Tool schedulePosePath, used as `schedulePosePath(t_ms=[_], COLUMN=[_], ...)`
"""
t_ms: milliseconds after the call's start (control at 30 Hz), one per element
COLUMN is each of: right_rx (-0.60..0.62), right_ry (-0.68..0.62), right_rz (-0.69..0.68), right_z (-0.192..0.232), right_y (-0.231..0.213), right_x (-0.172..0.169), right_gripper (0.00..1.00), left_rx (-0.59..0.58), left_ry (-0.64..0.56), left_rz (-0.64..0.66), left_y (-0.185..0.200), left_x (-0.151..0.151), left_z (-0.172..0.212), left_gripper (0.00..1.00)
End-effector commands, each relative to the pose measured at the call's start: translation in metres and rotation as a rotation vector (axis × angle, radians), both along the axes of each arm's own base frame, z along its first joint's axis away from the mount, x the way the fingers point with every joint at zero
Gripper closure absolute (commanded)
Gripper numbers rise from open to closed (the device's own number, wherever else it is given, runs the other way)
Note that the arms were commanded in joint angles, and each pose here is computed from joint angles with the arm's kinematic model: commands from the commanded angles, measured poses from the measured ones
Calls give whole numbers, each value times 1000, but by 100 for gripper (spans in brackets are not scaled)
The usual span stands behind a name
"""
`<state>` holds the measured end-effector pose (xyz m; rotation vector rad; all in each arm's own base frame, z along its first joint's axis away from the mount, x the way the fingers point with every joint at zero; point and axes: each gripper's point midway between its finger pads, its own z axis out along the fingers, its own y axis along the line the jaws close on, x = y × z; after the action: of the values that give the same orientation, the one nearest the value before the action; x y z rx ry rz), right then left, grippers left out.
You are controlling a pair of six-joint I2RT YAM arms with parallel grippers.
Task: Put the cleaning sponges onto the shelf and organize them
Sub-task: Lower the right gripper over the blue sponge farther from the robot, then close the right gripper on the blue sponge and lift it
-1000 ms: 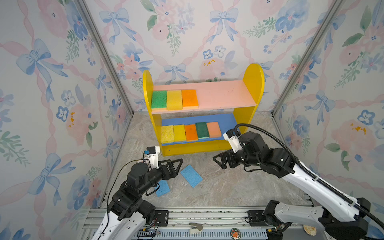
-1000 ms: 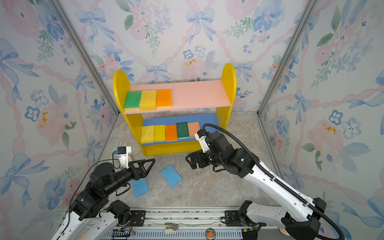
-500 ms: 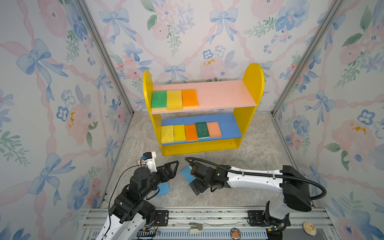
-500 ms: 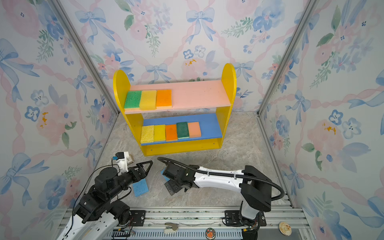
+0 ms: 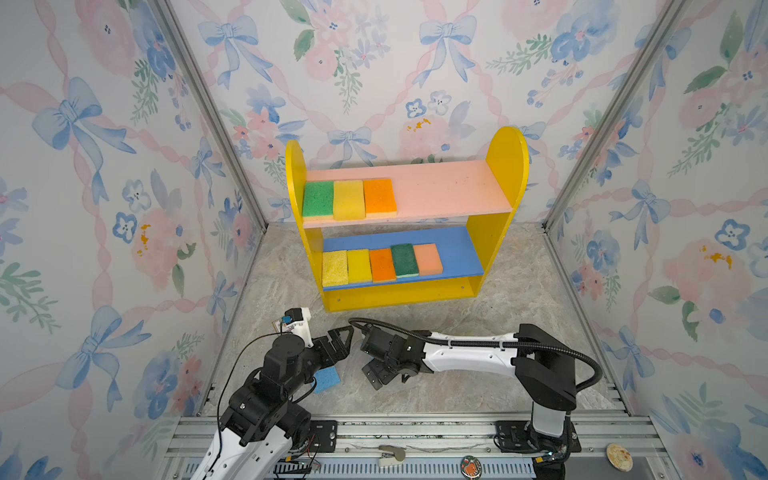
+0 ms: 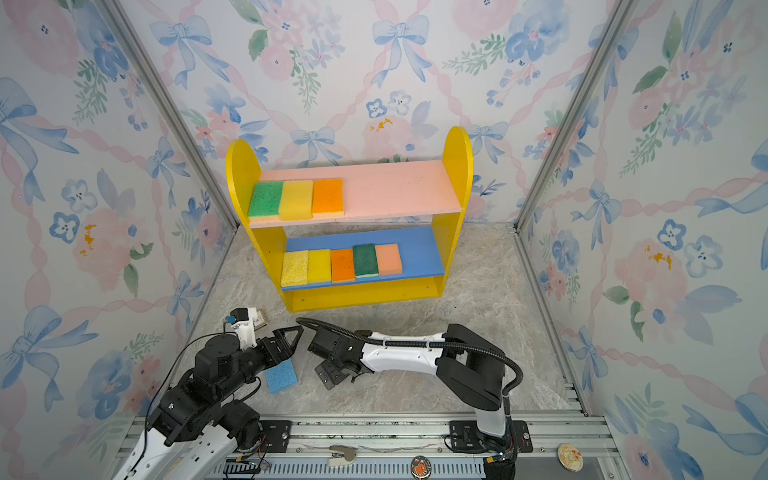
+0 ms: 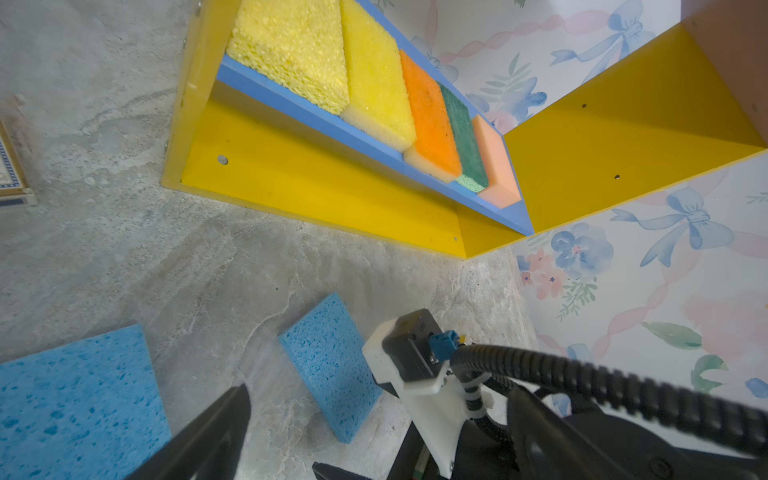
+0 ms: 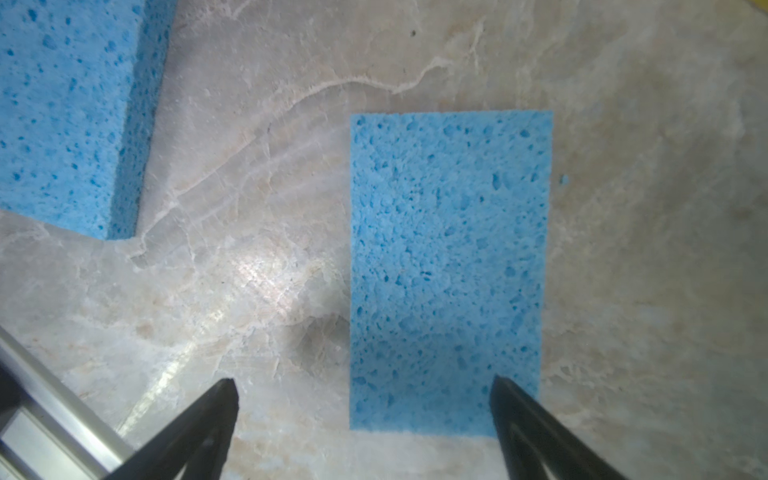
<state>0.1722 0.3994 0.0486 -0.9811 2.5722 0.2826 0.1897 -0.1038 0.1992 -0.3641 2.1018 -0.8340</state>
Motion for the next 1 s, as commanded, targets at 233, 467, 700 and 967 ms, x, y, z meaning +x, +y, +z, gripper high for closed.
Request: schedulePosePath(t_ms=[233, 467, 700, 967], right_rx=[-92, -130, -92, -96], right_ry=[-14, -5, -40, -101], right_rz=[-21, -58, -29, -25], right_z=[-18, -26, -4, 13], right_y=[-11, -23, -15, -19], right_x=[19, 30, 26, 29], right_gripper=[3, 3, 3, 3], left_rx=[37, 35, 40, 40], left_ry=[-2, -4, -3, -3], left_rz=[-2, -3, -6, -4], left_y=[3, 3, 3, 3], left_x=[0, 0, 0, 0], left_z=[-7, -7, -7, -7], left_gripper=[2, 2, 2, 2])
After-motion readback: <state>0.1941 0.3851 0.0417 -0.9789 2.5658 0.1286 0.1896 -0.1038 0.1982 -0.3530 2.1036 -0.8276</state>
